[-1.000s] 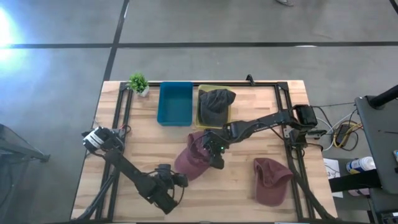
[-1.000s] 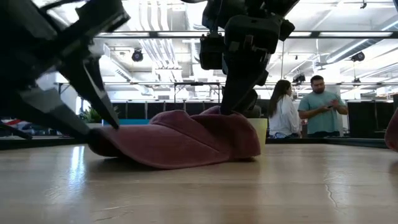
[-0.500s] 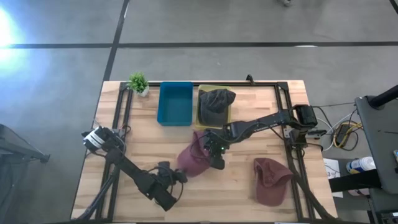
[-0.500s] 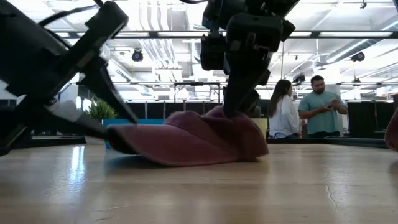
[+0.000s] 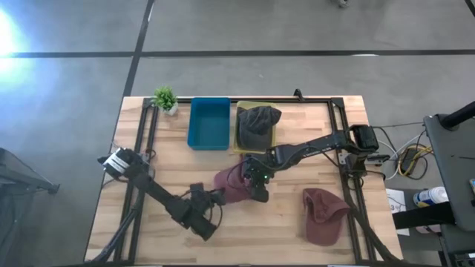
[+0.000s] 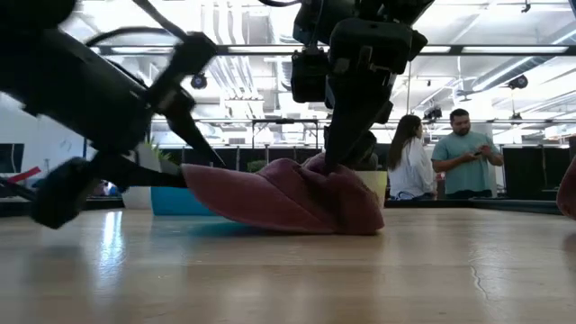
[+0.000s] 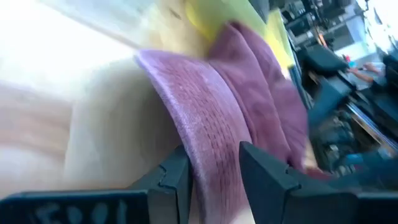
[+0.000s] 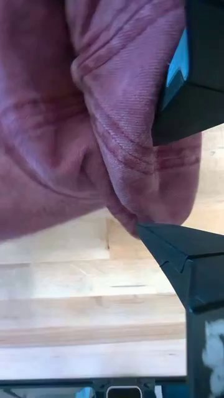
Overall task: Pick & Place hat
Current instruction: Put the left red cap into the blue bin
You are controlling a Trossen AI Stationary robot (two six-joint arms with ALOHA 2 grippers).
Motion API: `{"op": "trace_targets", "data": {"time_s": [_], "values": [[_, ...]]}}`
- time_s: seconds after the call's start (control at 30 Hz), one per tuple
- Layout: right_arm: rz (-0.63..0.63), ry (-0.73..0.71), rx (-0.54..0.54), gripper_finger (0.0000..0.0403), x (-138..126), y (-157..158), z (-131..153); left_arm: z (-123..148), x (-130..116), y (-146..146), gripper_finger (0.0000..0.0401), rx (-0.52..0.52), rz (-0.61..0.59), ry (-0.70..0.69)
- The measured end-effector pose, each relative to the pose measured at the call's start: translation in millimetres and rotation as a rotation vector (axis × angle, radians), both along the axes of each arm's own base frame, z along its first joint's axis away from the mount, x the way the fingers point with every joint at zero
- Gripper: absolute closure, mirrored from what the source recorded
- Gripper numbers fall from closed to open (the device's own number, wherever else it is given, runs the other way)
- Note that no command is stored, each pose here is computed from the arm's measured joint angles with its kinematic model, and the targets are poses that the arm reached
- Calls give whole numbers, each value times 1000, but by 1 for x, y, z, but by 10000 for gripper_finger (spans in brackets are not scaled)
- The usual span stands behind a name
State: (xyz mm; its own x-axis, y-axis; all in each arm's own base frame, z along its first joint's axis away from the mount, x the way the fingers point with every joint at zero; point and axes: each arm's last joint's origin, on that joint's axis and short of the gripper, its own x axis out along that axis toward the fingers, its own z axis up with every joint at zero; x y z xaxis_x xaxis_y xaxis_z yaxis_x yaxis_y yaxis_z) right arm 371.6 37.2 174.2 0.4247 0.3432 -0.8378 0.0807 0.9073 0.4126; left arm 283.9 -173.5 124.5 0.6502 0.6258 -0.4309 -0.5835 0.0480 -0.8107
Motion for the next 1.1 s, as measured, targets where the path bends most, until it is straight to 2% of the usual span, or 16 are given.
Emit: {"op": "trace_targets", "data": {"time_s": [0.27,0.33,0.43,0.53,0.6,0.67,0.8,0.93,1.0,1.1], "values": [[0,0,1,195,0,0,0,-4,14,19,279,60,-8,-1],[5,-2,-2,195,0,0,0,-4,19,16,279,33,-62,-41],[27,-11,-13,195,0,0,0,-1,24,9,279,9,-239,-64],[45,-18,-23,195,0,0,0,3,26,5,279,36,-377,-99],[47,-17,-24,195,0,0,0,3,26,6,280,55,-391,-108],[47,-9,-24,195,-1,0,0,3,25,8,285,63,-350,-121],[52,33,-27,195,-5,2,-2,3,24,10,319,86,-273,-145],[76,61,-34,195,-9,6,-2,5,25,10,384,120,-291,-123],[89,54,-36,195,-11,10,2,9,26,9,390,140,-323,-106],[109,15,-40,195,-17,12,18,29,25,8,394,196,-397,-86]]}}
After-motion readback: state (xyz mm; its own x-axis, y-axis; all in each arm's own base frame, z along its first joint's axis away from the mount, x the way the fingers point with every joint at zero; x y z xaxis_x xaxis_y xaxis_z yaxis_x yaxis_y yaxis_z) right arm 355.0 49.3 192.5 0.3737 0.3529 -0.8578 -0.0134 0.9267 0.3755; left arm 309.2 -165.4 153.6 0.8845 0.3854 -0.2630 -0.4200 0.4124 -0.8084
